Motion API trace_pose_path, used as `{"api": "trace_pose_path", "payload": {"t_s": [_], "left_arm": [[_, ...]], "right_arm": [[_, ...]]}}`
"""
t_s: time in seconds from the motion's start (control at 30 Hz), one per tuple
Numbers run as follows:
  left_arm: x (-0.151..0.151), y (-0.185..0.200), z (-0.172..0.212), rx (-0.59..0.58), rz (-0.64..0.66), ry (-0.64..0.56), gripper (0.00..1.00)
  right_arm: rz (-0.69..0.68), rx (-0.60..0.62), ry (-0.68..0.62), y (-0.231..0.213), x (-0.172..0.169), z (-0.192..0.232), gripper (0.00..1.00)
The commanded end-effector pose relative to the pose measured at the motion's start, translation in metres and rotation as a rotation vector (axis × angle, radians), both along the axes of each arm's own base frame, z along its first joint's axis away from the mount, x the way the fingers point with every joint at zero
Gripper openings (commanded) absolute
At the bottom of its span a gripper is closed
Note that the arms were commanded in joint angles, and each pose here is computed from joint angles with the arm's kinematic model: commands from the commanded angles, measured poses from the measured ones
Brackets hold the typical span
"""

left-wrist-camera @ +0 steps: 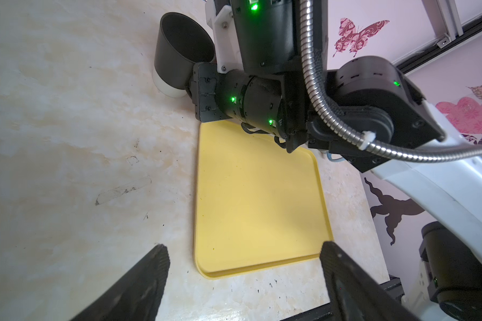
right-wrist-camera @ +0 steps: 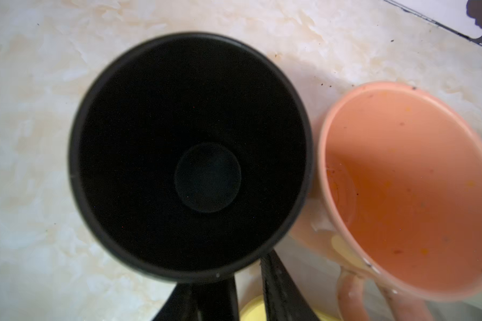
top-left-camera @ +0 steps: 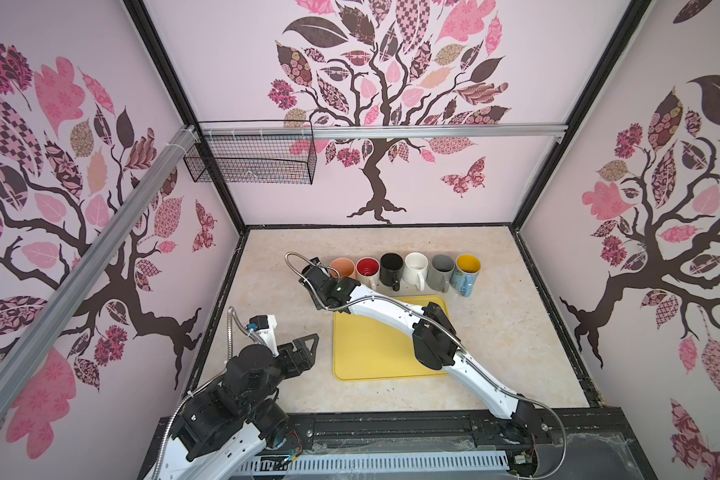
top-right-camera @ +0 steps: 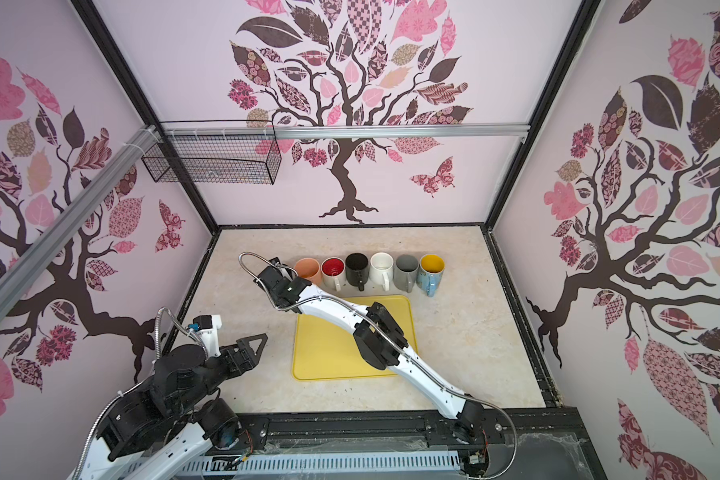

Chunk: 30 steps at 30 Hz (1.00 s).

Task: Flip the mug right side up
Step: 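Lower the black mug upright at the row's end and open the right gripper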

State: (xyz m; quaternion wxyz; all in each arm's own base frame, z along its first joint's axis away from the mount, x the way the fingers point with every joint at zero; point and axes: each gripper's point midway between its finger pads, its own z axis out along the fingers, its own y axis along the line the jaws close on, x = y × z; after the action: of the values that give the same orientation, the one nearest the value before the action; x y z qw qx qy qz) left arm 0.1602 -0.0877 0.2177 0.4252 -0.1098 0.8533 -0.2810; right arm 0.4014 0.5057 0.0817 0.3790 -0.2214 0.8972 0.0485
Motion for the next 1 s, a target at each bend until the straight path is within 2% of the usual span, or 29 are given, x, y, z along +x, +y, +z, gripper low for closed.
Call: {"api": "trace_pose_path", "payload": {"t_s": [0.0, 0.2, 0.43, 0.6, 0.77, 0.8, 0.83, 0.9, 0.93, 0.97], "left_arm": [[0.001, 0.004, -0.004, 0.018, 0.017, 0.003, 0.89], [0.005, 0.008, -0.002, 0.046, 0.045, -0.004, 0.91], [0.016, 0.003, 0.001, 0.062, 0.057, -0.005, 0.96], [0.025, 0.002, 0.003, 0.094, 0.078, -0.021, 0.96], [0.038, 0.007, 0.004, 0.166, 0.123, -0.047, 0.96], [0.042, 0.009, 0.005, 0.190, 0.139, -0.059, 0.96], [0.046, 0.013, 0.006, 0.217, 0.166, -0.076, 0.96], [0.059, 0.023, 0.009, 0.295, 0.231, -0.126, 0.96], [0.066, 0.025, 0.010, 0.332, 0.257, -0.160, 0.96], [0.074, 0.025, 0.012, 0.364, 0.274, -0.210, 0.96]], "right_arm": [[0.008, 0.130, -0.076, 0.002, -0.005, 0.085, 0.38], [0.030, 0.215, -0.155, -0.021, -0.033, 0.152, 0.39], [0.027, 0.332, -0.289, -0.090, -0.066, 0.228, 0.40], [0.050, 0.364, -0.290, -0.141, -0.101, 0.230, 0.42], [0.026, 0.320, -0.265, -0.194, -0.127, 0.199, 0.44], [0.026, 0.309, -0.266, -0.203, -0.132, 0.193, 0.47], [0.025, 0.294, -0.267, -0.210, -0.135, 0.188, 0.54], [0.012, 0.248, -0.265, -0.226, -0.136, 0.175, 0.88], [-0.007, 0.222, -0.251, -0.235, -0.134, 0.167, 1.00], [-0.032, 0.204, -0.228, -0.243, -0.131, 0.159, 1.00]]}}
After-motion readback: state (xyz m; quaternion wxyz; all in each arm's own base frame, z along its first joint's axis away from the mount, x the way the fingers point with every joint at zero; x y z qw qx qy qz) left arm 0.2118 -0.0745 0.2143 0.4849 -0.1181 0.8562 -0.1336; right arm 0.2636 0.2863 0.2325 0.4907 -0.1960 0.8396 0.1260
